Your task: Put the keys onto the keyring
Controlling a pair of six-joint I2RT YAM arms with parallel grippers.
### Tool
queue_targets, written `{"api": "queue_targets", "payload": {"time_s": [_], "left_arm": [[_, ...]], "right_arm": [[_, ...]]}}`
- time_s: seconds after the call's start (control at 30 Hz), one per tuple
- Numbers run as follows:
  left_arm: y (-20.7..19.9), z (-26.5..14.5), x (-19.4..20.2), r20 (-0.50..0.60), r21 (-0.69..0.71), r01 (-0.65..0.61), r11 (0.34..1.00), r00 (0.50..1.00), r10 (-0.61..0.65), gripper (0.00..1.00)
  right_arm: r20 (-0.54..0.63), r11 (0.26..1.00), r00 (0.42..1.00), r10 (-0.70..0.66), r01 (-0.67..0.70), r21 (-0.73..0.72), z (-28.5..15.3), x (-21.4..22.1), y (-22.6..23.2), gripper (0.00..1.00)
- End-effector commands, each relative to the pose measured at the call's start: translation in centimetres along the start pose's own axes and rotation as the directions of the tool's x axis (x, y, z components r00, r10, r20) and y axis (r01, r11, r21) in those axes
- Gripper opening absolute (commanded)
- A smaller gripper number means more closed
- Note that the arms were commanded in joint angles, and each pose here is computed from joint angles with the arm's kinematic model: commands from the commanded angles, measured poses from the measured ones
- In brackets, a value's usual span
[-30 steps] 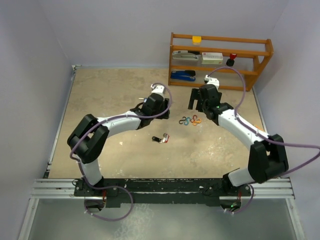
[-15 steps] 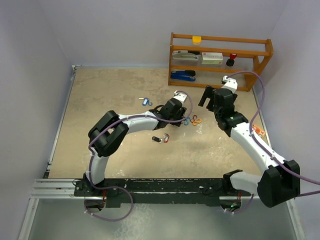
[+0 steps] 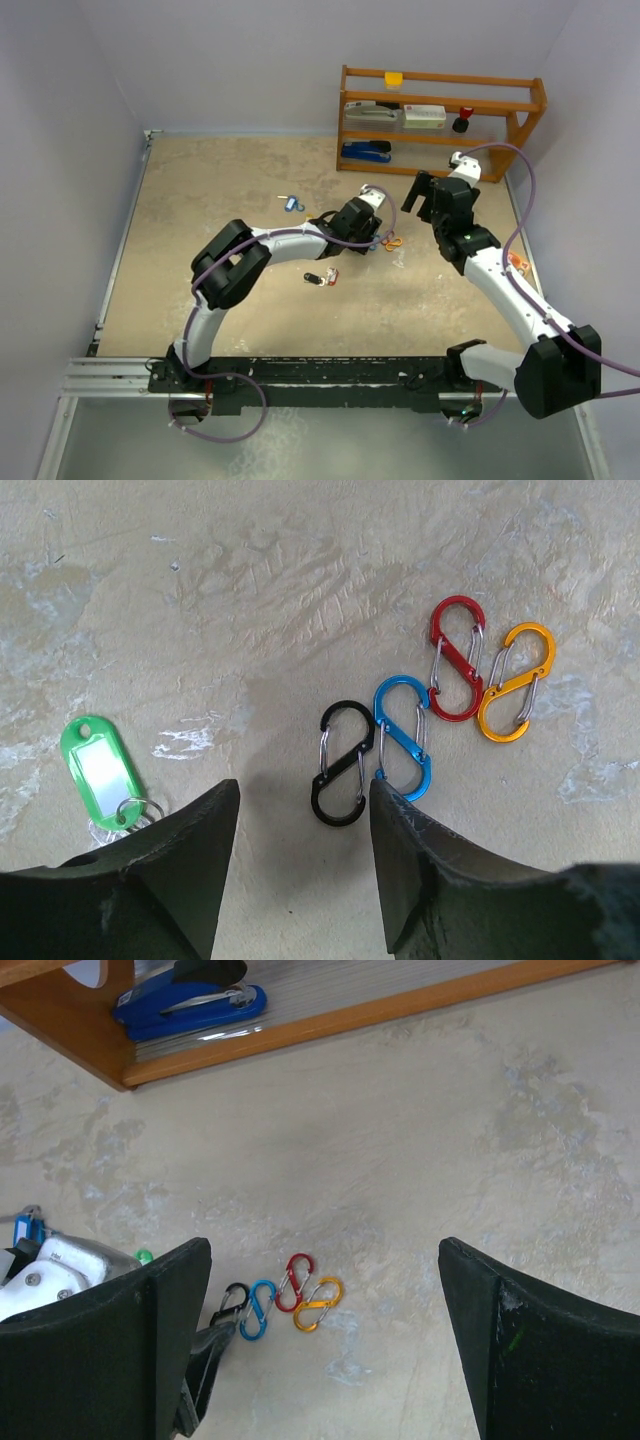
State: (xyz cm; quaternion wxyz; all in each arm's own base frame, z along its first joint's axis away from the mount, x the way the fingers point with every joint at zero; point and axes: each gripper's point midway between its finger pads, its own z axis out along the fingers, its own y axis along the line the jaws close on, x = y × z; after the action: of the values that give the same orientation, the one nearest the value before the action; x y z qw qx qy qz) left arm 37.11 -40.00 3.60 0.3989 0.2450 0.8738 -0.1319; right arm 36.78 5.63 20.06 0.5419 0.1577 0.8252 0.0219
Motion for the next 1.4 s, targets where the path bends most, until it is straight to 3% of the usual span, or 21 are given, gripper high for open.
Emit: {"api": "queue_targets", "payload": {"time_s": [0.0, 1.1, 1.2, 1.37], "left_arm": [[-0.9, 0.1, -2.1, 0.051, 0.019, -0.020, 1.000, 0.999, 0.019, 0.52], [-1.0, 2.1, -0.7, 0.023, 0.018, -0.050, 0.999, 0.999, 0.050, 0.41], [-1.0, 2.2, -0.5, 0.018, 0.020, -0.051, 0.998, 0.999, 0.051, 0.35], [-0.9, 2.1, -0.2, 0.006, 0.018, -0.050, 0.999, 0.999, 0.050, 0.10]], "right_arm": [[0.041, 1.000, 0.999, 0.020, -0.019, -0.019, -0.3, -1.2, 0.2, 0.98], [0.023, 0.999, 1.000, 0.016, -0.015, -0.028, 0.1, -0.8, 0.1, 0.98], [0.026, 1.000, 1.000, 0.017, -0.017, -0.026, 0.0, -0.9, 0.0, 0.98], [0.025, 0.999, 1.000, 0.019, -0.019, -0.026, 0.0, -0.8, 0.0, 0.98]]}}
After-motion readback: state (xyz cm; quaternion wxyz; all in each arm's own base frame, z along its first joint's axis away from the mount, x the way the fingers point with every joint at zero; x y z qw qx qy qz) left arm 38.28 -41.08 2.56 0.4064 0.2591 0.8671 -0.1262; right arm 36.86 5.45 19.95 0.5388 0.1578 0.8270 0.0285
